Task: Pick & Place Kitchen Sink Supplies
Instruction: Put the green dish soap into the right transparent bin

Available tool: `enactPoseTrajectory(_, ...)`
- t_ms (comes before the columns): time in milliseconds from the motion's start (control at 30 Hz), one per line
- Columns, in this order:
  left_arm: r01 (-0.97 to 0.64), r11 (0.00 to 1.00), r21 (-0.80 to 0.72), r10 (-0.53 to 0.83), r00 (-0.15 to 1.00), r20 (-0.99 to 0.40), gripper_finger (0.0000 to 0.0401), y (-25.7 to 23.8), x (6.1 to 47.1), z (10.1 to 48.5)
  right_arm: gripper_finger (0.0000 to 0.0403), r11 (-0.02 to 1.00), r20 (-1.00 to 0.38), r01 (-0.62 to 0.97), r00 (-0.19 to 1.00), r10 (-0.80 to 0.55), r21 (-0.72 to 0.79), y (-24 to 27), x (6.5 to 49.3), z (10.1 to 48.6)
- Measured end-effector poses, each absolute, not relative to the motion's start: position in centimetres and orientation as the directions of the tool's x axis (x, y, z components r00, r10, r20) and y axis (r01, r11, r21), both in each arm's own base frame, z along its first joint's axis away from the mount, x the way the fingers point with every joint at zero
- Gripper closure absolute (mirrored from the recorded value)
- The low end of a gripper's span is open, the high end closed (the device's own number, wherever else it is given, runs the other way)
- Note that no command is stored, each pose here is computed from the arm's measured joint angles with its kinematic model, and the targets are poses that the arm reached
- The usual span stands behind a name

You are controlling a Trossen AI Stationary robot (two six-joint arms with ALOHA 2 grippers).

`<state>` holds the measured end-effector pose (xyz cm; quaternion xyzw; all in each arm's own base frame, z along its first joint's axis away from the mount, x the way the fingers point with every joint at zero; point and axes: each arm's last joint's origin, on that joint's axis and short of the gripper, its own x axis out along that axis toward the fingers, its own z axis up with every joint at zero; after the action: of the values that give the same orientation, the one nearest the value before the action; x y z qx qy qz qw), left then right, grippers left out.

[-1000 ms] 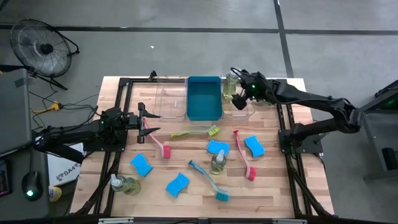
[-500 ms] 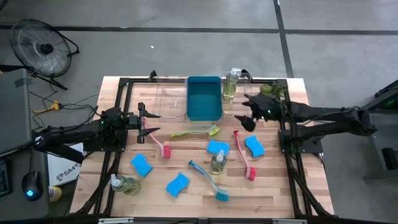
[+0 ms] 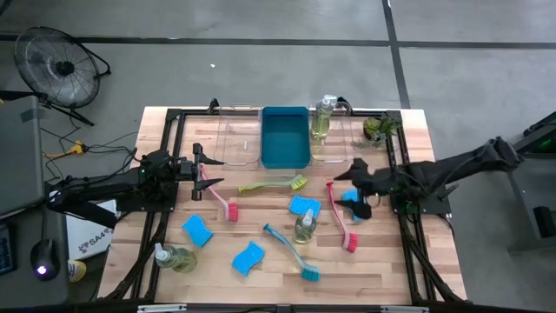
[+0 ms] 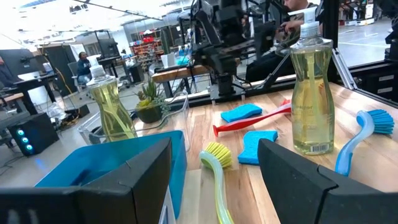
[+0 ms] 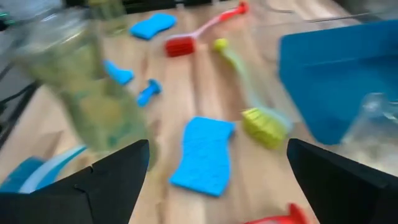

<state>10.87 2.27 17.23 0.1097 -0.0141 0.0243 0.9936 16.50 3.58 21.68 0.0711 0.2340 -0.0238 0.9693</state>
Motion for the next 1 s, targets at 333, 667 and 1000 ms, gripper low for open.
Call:
enactPoseTrajectory(333,-0.051,0.975,0.217,0.045,0.998,0.033,0.0167,2.3,10.9,17.2,0.0029,0.999,-0.434,-0.016,0.9,0.035,0.048,7.1,17.2,19.9)
enactPoseTrajectory(667,-0.051,0.975,0.217,0.045,0.998,0.033,0.0167,2.3,10.9,17.2,0.0028,0.998,-0.37,-0.035,0.927,0.053,0.055,9.7,21.3,17.9)
enactPoseTrajectory(1000,-0.051,0.975,0.217,0.045,0.998,0.033,0.0167,2.3,10.9,17.2,0.0029,0.996,-0.326,-0.057,0.942,0.074,0.061,11.9,25.6,17.4)
